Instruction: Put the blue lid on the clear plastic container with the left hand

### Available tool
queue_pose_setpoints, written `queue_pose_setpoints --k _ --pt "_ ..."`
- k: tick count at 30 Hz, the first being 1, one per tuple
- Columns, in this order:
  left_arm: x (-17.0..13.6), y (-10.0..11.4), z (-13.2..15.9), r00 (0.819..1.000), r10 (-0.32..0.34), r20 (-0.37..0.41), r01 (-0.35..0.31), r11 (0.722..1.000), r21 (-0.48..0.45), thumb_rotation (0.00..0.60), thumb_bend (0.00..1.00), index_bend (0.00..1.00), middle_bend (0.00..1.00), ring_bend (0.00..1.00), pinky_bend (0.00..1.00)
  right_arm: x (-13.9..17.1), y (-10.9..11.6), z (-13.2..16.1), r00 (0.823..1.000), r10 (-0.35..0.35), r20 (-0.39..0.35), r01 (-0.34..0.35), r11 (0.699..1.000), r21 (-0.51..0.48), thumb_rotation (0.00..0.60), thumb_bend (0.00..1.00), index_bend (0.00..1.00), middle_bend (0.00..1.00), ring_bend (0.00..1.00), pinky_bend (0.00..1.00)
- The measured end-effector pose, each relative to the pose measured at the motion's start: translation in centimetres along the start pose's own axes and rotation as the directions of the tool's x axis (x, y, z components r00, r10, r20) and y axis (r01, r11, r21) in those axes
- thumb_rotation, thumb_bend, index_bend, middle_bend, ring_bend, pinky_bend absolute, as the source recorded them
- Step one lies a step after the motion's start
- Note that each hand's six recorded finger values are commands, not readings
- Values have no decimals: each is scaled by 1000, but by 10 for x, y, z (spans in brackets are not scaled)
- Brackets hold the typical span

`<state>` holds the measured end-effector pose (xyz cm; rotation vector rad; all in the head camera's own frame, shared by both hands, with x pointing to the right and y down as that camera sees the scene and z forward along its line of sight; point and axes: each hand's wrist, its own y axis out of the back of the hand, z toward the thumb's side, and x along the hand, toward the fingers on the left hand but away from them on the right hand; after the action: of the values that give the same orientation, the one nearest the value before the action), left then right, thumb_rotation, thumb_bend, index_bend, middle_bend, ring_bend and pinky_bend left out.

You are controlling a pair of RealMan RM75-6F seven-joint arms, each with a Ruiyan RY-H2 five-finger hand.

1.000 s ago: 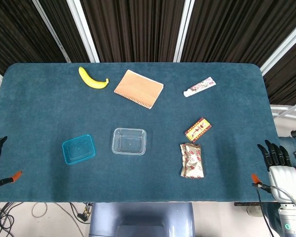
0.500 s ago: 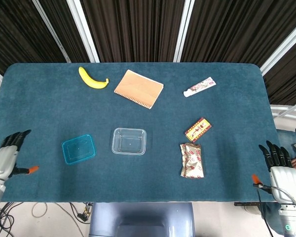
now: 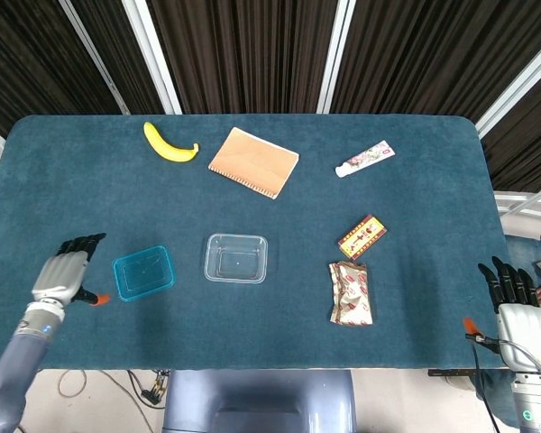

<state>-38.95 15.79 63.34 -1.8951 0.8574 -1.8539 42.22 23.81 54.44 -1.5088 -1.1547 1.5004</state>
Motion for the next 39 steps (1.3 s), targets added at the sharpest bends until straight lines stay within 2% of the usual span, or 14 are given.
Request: queue_pose_setpoints --k 10,27,33,39 --pt "23 -29 18 1000 -8 -17 8 1000 23 600 44 0 52 0 8 -1 -1 -1 1000 3 4 -3 1000 1 600 294 102 29 35 0" --pt "48 -52 34 999 -43 -33 46 995 86 600 43 0 60 0 7 -1 -1 -2 1000 4 9 -4 1000 7 600 294 102 29 35 0" --pt "55 -64 37 996 -82 -30 84 993 85 600 43 0 64 0 8 -2 -1 -2 1000 5 12 -5 1000 9 600 295 102 29 35 0" --pt "60 -69 41 997 -74 -25 76 992 105 600 43 0 79 0 7 -2 -1 -3 1000 3 16 -3 1000 9 600 294 102 29 35 0"
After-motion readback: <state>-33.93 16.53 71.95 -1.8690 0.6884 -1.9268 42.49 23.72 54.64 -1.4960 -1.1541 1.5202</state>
